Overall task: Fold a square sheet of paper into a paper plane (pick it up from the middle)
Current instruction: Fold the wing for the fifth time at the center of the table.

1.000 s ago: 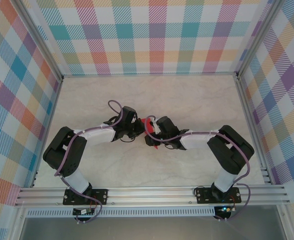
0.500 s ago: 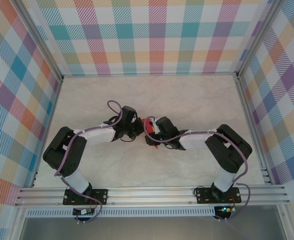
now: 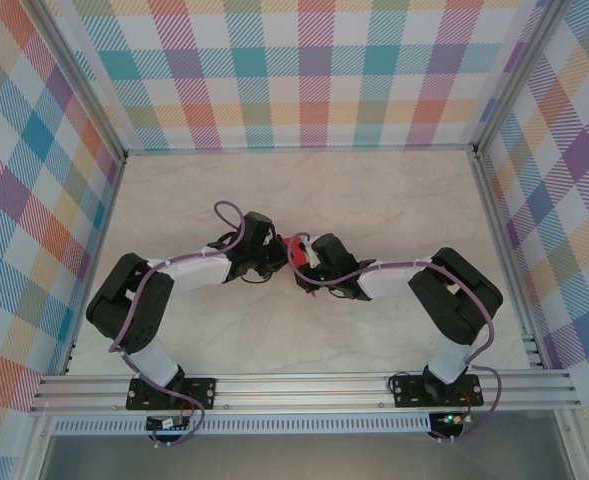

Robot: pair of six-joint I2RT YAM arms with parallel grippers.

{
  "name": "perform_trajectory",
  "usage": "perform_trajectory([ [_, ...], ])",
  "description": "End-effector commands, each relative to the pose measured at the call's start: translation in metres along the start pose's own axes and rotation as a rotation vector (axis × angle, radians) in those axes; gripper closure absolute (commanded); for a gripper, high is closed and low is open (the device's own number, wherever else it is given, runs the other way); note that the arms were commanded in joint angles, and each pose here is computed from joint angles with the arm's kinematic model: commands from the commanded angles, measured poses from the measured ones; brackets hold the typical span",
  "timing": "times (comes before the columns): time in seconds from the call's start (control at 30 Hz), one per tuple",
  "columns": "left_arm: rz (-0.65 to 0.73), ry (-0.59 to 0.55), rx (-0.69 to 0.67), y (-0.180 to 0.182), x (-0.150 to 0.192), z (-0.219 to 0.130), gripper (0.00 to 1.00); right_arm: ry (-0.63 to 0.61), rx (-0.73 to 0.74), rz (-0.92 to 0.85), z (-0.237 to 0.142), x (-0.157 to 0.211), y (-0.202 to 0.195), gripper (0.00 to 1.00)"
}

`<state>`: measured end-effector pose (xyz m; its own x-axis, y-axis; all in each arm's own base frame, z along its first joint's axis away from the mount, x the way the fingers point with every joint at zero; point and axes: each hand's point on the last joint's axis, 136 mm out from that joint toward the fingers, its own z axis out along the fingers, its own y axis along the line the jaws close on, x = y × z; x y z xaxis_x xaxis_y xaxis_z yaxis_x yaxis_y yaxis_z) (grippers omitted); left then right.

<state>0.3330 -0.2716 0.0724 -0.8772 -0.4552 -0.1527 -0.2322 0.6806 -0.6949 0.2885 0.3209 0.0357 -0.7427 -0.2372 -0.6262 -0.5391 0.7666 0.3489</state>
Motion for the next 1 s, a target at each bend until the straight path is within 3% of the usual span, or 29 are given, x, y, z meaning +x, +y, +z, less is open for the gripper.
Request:
perform_trajectory([
  [0.0,-0.001,-0.021,0.0,-0.002,-0.007,-0.004,0.93,0.001,-0.004,0.013,0.004,0.004,0.0,0.87],
  [0.17,0.002,-0.034,0.0,-0.002,-0.009,-0.008,0.89,-0.004,-0.024,0.05,0.004,0.004,0.0,0.94],
  [0.37,0.011,-0.058,-0.009,0.001,-0.015,-0.015,0.78,-0.017,-0.117,0.14,0.002,0.003,-0.001,1.0],
  [0.67,0.029,-0.087,-0.005,0.003,-0.02,-0.022,0.64,-0.021,-0.329,0.304,-0.005,-0.006,0.005,1.0],
  [0.97,0.074,-0.066,0.054,0.0,-0.013,-0.017,0.62,0.04,-0.407,0.447,0.0,-0.002,0.003,1.0],
])
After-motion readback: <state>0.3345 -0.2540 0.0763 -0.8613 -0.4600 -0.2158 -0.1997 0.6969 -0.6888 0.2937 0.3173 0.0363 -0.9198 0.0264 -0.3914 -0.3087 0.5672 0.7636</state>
